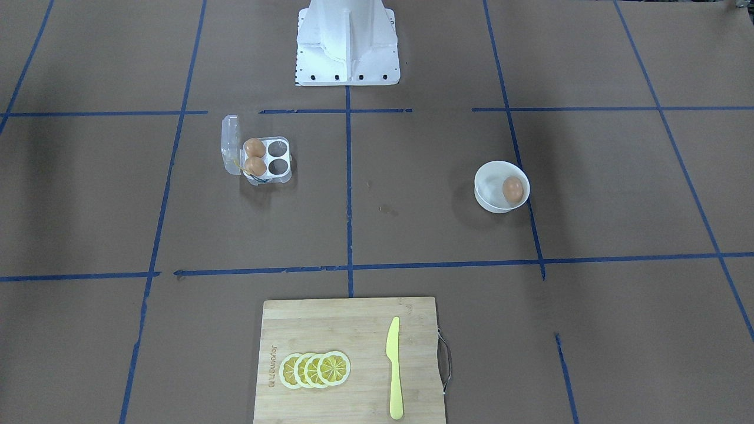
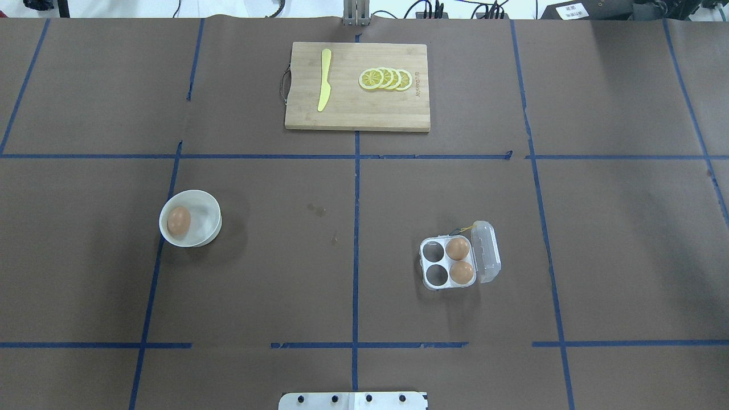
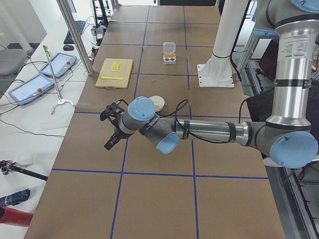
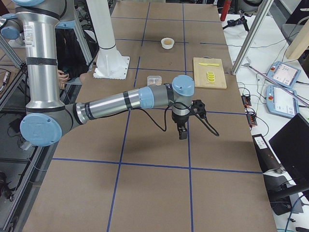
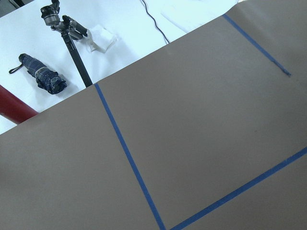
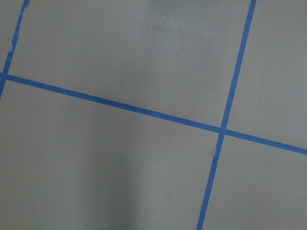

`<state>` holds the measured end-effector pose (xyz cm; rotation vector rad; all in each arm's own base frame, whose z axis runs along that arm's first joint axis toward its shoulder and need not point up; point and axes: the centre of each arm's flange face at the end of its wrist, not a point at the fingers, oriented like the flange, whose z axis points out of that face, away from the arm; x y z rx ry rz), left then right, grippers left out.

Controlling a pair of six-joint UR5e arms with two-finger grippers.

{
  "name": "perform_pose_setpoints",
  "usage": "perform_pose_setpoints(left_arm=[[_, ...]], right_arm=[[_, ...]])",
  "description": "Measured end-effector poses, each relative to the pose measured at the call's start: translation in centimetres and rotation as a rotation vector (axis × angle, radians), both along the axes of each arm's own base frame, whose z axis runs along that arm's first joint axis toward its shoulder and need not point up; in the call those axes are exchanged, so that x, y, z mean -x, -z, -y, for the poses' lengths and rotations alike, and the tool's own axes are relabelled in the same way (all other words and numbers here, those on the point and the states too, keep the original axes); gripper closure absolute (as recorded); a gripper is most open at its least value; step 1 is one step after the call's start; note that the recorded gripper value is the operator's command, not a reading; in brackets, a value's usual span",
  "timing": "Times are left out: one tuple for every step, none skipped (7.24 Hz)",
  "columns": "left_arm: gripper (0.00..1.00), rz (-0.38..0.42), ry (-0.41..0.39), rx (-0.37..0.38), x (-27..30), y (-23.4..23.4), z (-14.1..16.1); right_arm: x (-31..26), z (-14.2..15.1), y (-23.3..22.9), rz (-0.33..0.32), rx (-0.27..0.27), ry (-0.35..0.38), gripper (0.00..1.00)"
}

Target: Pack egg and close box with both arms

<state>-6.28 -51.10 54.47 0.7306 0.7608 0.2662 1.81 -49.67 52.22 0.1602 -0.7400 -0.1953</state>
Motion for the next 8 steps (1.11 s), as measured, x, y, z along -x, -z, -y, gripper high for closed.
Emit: perform_pose_setpoints(left_arm=[[0.0, -0.026, -0.038, -0.036, -1.8, 1.3, 0.2], [0.0, -0.06, -0.09, -0.044, -5.0, 2.4, 0.3], [0.0, -0.118, -0.108, 0.004, -8.6, 4.0, 0.2], [0.0, -0.177, -0.095, 0.074, -12.1, 6.1, -0.4], [0.0, -0.218, -0.059, 0.139, -15.8, 8.1, -1.1], [0.0, -0.249, -0.023, 0.195, -19.3, 9.6, -1.9], [0.0, -0.278, 0.002, 0.251, -22.5, 10.9, -2.9], [0.0, -0.295, 0.033, 0.312, -25.7, 12.4, -4.1]], right_arm=[[0.1, 0.1, 0.3, 0.001, -0.01, 0.002, 0.0], [0.2, 0.1, 0.6, 0.003, -0.032, 0.006, 0.0], [0.4, 0.2, 0.6, 0.005, -0.054, 0.009, 0.0], [0.5, 0.2, 0.4, 0.006, -0.062, 0.01, 0.0], [0.6, 0.1, 0.2, 0.006, -0.064, 0.01, 0.0], [0.6, 0.1, 0.2, 0.007, -0.065, 0.01, 0.0], [0.6, 0.1, 0.1, 0.007, -0.065, 0.01, 0.0], [0.6, 0.1, 0.0, 0.007, -0.063, 0.01, 0.0]])
